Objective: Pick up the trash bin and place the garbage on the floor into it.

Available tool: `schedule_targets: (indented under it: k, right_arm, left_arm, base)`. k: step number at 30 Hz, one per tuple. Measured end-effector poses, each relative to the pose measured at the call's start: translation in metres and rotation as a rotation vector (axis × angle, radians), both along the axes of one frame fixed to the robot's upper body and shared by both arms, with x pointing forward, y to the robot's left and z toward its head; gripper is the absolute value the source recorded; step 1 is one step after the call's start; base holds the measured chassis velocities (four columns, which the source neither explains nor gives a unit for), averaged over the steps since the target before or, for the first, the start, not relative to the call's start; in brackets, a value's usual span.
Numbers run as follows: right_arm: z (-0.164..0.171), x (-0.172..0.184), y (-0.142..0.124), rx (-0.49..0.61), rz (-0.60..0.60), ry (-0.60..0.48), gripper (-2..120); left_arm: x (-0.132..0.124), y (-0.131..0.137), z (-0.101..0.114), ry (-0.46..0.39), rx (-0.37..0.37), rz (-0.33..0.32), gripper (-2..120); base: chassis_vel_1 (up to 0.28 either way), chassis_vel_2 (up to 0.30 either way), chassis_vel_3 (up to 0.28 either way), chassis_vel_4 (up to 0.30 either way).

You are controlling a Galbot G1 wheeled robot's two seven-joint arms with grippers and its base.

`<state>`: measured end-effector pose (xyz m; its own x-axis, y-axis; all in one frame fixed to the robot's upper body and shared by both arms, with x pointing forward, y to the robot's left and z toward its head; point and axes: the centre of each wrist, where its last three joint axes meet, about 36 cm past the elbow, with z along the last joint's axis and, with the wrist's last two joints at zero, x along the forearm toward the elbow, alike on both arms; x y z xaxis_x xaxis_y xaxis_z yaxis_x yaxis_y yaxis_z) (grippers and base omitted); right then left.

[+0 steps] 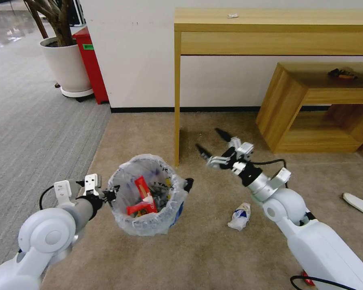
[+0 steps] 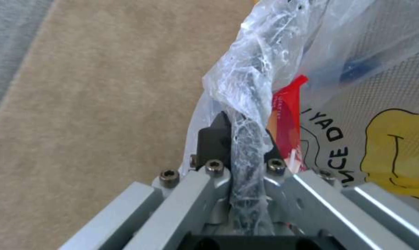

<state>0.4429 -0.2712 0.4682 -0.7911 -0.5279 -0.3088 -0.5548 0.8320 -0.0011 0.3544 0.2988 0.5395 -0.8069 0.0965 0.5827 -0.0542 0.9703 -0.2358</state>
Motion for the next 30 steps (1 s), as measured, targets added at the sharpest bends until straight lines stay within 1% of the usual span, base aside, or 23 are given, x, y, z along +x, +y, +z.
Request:
schedule_targets:
  k: [1,4,5,8,10,12,13,16,23,30]
  right_arm:
    - [0.000,0.000,0.000,0.000,0.000,0.000,100]
    - [0.003,-0.001,-0.013,0.016,-0.170,0.003,100]
    - [0.003,-0.001,-0.013,0.016,-0.170,0.003,100]
    - [0.004,-0.004,-0.029,0.024,-0.276,0.002,100]
    - [0.004,-0.005,-0.033,0.023,-0.294,0.000,100]
    - [0.005,-0.009,-0.046,0.014,-0.348,-0.014,100]
    - [0.005,-0.009,-0.046,0.014,-0.348,-0.014,100]
    - [0.005,-0.015,-0.055,0.006,-0.416,-0.015,100]
    - [-0.001,-0.028,-0.062,0.006,-0.454,0.000,100]
    - [-0.006,-0.038,-0.061,0.010,-0.438,-0.005,100]
  left_arm:
    - [0.000,0.000,0.000,0.000,0.000,0.000,0]
    - [0.001,0.007,0.006,-0.010,0.040,0.056,0]
    - [0.001,0.007,0.006,-0.010,0.040,0.056,0]
    - [0.001,0.014,0.009,-0.009,0.067,0.116,0]
    - [0.000,0.015,0.008,-0.007,0.070,0.125,0]
    - [-0.004,0.013,0.007,-0.007,0.091,0.141,0]
    - [-0.004,0.013,0.007,-0.007,0.091,0.141,0]
    - [-0.008,0.010,0.007,-0.018,0.110,0.140,0]
    - [-0.009,0.010,0.009,-0.029,0.117,0.130,0]
    - [-0.010,0.010,0.007,-0.027,0.106,0.118,0]
  base:
    - [0.000,0.000,0.000,0.000]
    - [0.000,0.000,0.000,0.000]
    - [0.000,0.000,0.000,0.000]
    - [0.000,0.000,0.000,0.000]
    - [0.000,0.000,0.000,0.000]
    - [0.000,0.000,0.000,0.000]
    - [0.000,0.000,0.000,0.000]
    - [0.000,0.000,0.000,0.000]
    - [0.000,0.000,0.000,0.000]
    - [0.000,0.000,0.000,0.000]
